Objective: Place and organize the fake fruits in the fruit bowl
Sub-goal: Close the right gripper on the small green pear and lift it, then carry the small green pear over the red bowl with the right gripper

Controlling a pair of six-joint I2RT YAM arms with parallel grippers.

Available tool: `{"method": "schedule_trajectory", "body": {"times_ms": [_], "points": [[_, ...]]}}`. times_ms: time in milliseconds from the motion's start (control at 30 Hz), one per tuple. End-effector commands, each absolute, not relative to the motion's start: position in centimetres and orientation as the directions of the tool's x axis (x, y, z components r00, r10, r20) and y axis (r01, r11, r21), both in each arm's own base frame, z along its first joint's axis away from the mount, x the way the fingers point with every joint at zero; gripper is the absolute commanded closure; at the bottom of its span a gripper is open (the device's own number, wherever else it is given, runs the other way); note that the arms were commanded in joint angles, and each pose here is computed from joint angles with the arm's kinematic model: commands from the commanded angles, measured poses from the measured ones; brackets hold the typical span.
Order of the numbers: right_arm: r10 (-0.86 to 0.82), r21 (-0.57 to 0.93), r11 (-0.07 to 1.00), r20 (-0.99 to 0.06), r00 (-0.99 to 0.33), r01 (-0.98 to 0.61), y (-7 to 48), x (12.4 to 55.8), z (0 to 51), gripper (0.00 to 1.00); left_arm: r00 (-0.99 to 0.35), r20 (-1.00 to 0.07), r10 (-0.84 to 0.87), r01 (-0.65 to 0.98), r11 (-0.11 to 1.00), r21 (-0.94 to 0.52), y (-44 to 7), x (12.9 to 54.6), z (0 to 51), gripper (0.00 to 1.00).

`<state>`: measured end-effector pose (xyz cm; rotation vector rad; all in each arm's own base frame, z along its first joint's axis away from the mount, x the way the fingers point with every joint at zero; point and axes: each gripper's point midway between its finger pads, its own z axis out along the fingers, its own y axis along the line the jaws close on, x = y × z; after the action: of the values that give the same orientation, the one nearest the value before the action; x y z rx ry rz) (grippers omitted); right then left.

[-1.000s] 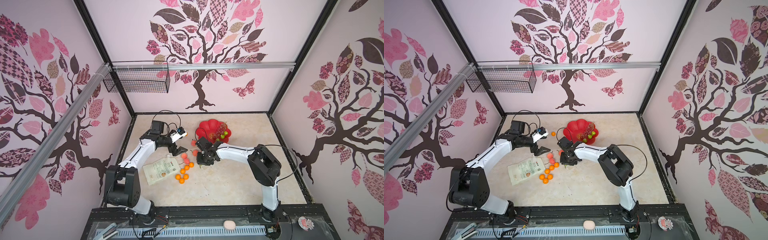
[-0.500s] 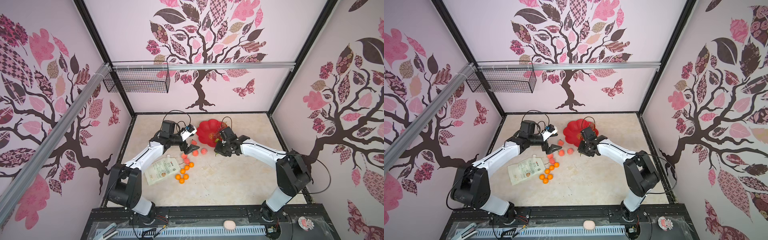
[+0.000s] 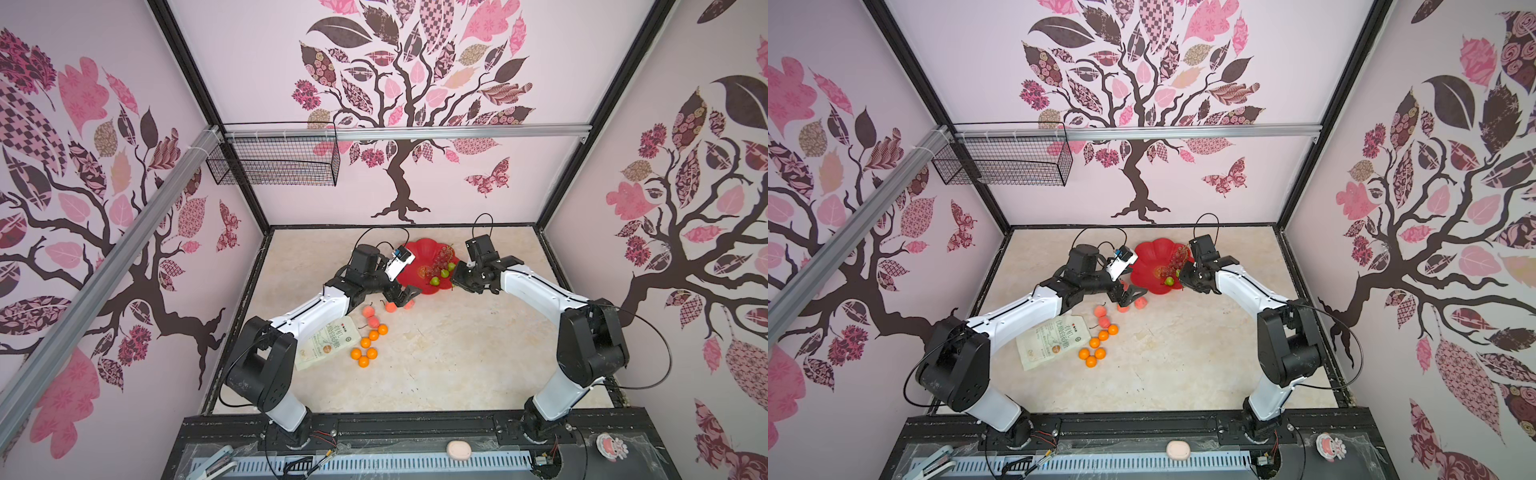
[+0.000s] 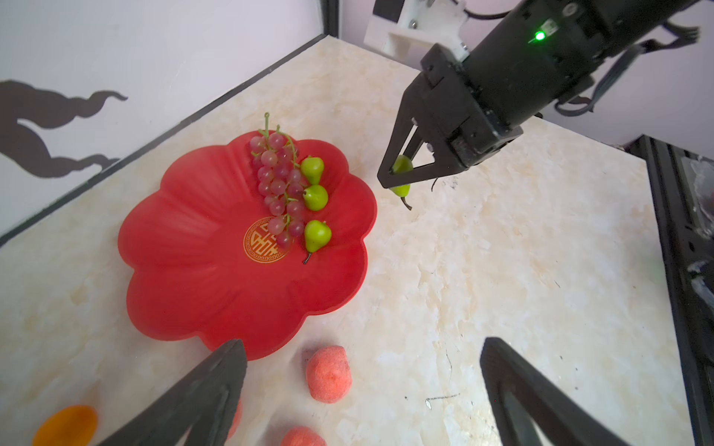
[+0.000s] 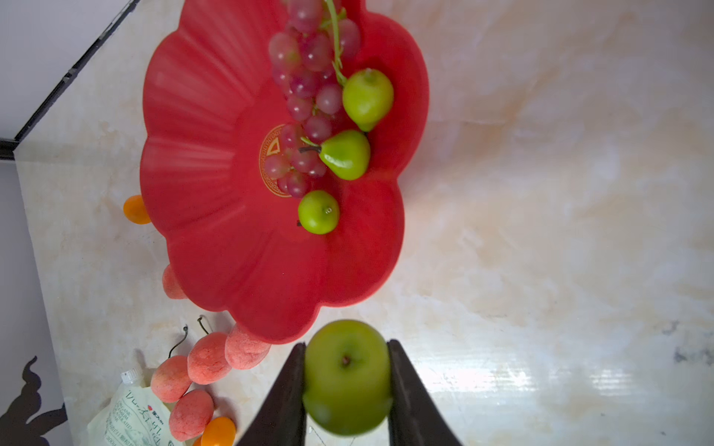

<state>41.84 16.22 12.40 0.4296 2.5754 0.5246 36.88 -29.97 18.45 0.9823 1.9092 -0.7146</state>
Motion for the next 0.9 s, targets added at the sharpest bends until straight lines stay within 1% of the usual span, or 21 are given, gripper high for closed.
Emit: {"method": "schedule_trajectory", "body": {"times_ms": [0, 133, 367, 567, 867], "points": [[0.317, 0.400, 0.904, -0.390, -0.864, 0.151, 16.6, 43.3, 11.4, 0.71, -0.377, -0.887, 0.268, 0.777, 0.613, -0.145, -30.2, 39.2, 20.2, 0.02], [0.291, 0.389, 0.911, -0.376, -0.880, 0.135, 17.3, 44.8, 10.4, 0.71, -0.408, -0.875, 0.261, 0.751, 0.641, -0.158, -30.0, 39.8, 19.4, 0.02], [0.246, 0.352, 0.929, -0.351, -0.904, 0.116, 17.9, 46.5, 8.7, 0.71, -0.516, -0.821, 0.246, 0.664, 0.720, -0.201, -29.5, 41.5, 18.4, 0.02], [0.228, 0.315, 0.942, -0.342, -0.912, 0.117, 17.7, 47.4, 7.7, 0.71, -0.530, -0.812, 0.244, 0.660, 0.720, -0.215, -29.7, 41.6, 17.9, 0.02], [0.217, 0.286, 0.949, -0.298, -0.930, 0.130, 17.7, 47.5, 6.0, 0.69, -0.543, -0.797, 0.266, 0.665, 0.716, -0.214, -29.8, 41.5, 17.9, 0.01]]}}
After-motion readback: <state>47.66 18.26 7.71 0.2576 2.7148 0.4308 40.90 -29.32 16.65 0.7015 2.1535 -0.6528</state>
